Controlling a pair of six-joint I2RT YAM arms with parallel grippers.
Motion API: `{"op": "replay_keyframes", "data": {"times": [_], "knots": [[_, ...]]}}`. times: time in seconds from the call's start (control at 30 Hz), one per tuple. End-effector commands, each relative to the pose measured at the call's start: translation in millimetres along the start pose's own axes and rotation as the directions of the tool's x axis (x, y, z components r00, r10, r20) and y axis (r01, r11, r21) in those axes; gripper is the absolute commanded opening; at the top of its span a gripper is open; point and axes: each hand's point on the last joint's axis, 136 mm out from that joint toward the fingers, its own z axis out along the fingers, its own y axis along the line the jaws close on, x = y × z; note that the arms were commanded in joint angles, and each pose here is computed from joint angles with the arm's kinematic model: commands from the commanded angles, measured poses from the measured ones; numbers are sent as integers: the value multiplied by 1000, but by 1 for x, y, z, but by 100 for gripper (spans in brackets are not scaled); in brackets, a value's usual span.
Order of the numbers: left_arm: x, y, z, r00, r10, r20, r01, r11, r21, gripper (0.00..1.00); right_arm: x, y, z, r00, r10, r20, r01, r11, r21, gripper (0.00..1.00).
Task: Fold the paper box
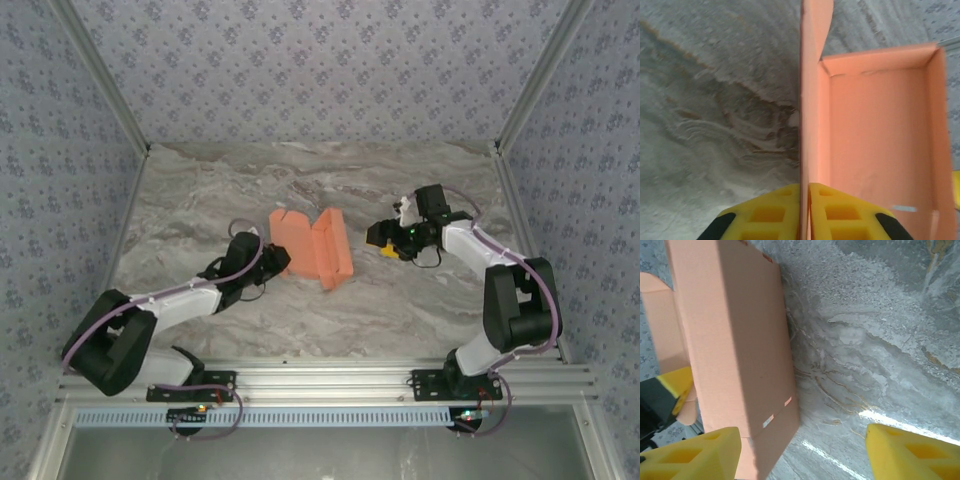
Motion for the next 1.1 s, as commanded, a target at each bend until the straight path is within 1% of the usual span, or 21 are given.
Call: {"op": "replay_keyframes", "data": {"times": [0.0,0.07,0.13,0.17,0.23,0.27,0.3,0.4,0.47,0.57,0.63,0.67,0.7,0.77,0.8,0.83,0.87,0.9,0.97,1.0,1.07], "knots": [[3,4,6,1000,8,7,-8,1000,0,16,-8,19,-6,998,-48,39,50,997,-54,69],[9,17,7,1000,3,-17,-3,999,-46,26,-13,26,-10,996,-62,57,66,996,-64,69],[13,25,3,1000,-15,-22,13,997,-79,45,-17,31,-14,995,-74,63,78,995,-60,69],[13,26,-2,1000,0,-10,0,996,-93,52,-19,32,-15,995,-79,63,82,995,-54,69],[7,32,-22,998,33,46,-24,982,-186,69,-17,38,-14,992,-118,43,120,992,-38,69],[1,34,-32,995,57,76,-40,976,-215,73,-16,39,-14,989,-143,35,144,989,-20,66],[-4,34,-44,992,76,105,-50,971,-233,76,-16,38,-13,984,-176,26,176,984,25,61],[-18,38,-78,971,170,166,-119,954,-277,83,-17,33,-13,947,-320,16,309,927,213,59],[-29,31,-100,942,266,203,-206,939,-275,83,-16,41,-11,919,-392,26,375,895,240,59],[-47,10,-125,869,405,285,-339,906,-254,83,-13,54,-12,887,-459,47,440,872,216,59],[-59,-5,-130,812,479,333,-413,875,-251,84,-14,57,-22,857,-511,65,480,839,256,58],[-61,-14,-126,778,529,340,-472,848,-241,84,-16,60,-28,842,-533,77,498,825,269,58],[-60,-26,-119,724,603,336,-561,797,-222,84,-19,62,-36,826,-556,95,511,808,291,59],[-51,-52,-98,570,756,322,-754,637,-160,86,-29,66,-52,801,-582,139,513,787,342,59],[-44,-59,-83,489,816,308,-825,548,-142,90,-34,68,-60,793,-586,167,504,785,362,59],[-41,-61,-69,432,856,283,-866,482,-136,91,-40,71,-69,790,-580,200,487,790,372,59],[-42,-60,-56,415,868,272,-875,462,-142,91,-42,72,-74,787,-573,227,475,799,370,58],[-43,-64,-46,400,866,300,-884,451,-123,91,-45,76,-81,780,-568,263,468,808,359,58],[-40,-76,-32,345,858,381,-922,385,-32,91,-48,80,-91,764,-557,325,454,822,342,58],[-40,-78,-24,326,862,388,-938,345,22,91,-49,80,-96,762,-547,347,445,831,332,57],[-45,-72,-7,302,886,352,-953,291,85,89,-48,80,-105,762,-528,374,431,845,316,56]]}}
